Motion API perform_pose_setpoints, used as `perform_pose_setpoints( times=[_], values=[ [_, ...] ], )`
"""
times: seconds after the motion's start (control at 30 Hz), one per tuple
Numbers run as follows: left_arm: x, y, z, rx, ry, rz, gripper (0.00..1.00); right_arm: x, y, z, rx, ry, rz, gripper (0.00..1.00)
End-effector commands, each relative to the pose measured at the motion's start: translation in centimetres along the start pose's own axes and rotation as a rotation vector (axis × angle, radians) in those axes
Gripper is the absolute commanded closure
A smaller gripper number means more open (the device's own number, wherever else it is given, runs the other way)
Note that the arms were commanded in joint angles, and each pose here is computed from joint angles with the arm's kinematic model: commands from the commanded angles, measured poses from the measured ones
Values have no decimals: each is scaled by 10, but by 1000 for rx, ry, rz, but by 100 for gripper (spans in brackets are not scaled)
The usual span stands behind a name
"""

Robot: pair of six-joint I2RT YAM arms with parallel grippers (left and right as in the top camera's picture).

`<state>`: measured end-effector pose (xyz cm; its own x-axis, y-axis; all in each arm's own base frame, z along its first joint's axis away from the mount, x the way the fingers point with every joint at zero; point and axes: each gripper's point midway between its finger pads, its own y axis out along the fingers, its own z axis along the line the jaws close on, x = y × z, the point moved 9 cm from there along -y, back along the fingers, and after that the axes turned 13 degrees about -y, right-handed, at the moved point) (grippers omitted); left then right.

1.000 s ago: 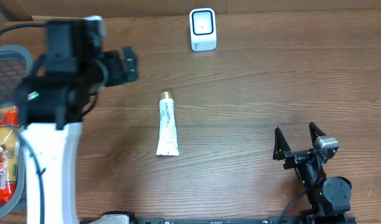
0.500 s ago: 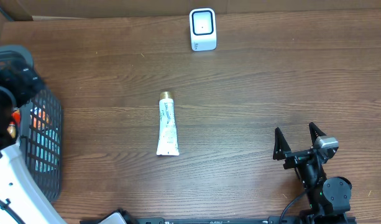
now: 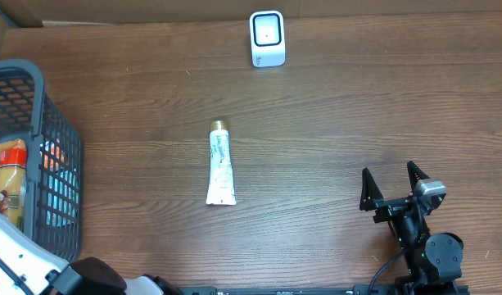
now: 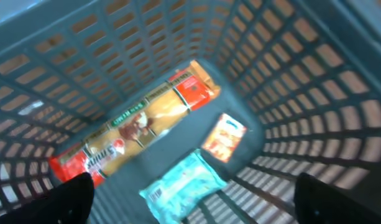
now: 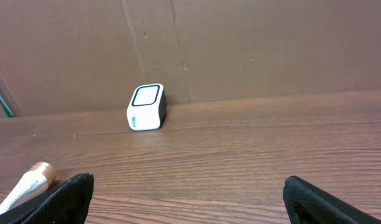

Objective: Scan the item barcode
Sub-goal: 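Reach the left gripper back into the basket and grasp the spaghetti pack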

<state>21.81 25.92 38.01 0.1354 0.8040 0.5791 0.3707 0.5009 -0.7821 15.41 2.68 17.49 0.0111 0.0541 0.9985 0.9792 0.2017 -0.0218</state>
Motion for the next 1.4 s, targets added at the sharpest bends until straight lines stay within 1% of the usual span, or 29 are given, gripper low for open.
perform_pose_setpoints(
  times=[0.0, 0.13, 0.23, 0.3, 0.37, 0.47, 0.5, 0.6, 0.67, 0.73, 0.87, 1.1, 1.2, 1.27, 1.3, 1.37],
  values=[
    [-4, 21, 6, 20, 176, 18, 0, -2, 0, 0, -2, 4, -3, 0],
    [-18, 57, 11, 32, 362, 61, 0, -2, 0, 0, -2, 3, -3, 0],
    [-27, 87, 22, 98, 452, 74, 0, -2, 0, 0, -2, 4, -3, 0],
    [-30, 110, 30, 153, 491, 67, 0, -2, 0, 0, -2, 3, -3, 0],
    [-32, 129, 37, 176, 507, 71, 0, -2, 0, 0, -2, 4, -3, 0],
    [-34, 158, 47, 191, 490, 91, 0, -2, 0, 0, -2, 3, -3, 0],
    [-35, 167, 49, 185, 493, 101, 0, -2, 0, 0, -2, 3, -3, 0],
    [-45, 198, 52, 85, 623, 180, 0, -2, 0, 0, -2, 4, -3, 0],
    [-53, 214, 55, 71, 662, 226, 0, -2, 0, 0, -2, 3, -3, 0],
    [-60, 231, 61, 106, 665, 261, 0, -2, 0, 0, -2, 3, -3, 0],
    [-73, 257, 70, 143, 669, 318, 3, -2, 0, 0, -2, 4, -3, 0],
    [-85, 280, 81, 197, 669, 372, 5, -2, 0, 0, -2, 3, -3, 0],
    [-92, 285, 88, 211, 649, 412, 11, -2, 0, 0, -2, 4, -3, 0],
    [-95, 288, 97, 278, 619, 432, 14, -2, 0, 0, -2, 4, -3, 0],
    [-95, 288, 102, 334, 596, 430, 12, -2, 0, 0, -2, 3, -3, 0],
    [-90, 286, 111, 468, 544, 402, 4, -2, 0, 0, -2, 3, -3, 0]
  ],
)
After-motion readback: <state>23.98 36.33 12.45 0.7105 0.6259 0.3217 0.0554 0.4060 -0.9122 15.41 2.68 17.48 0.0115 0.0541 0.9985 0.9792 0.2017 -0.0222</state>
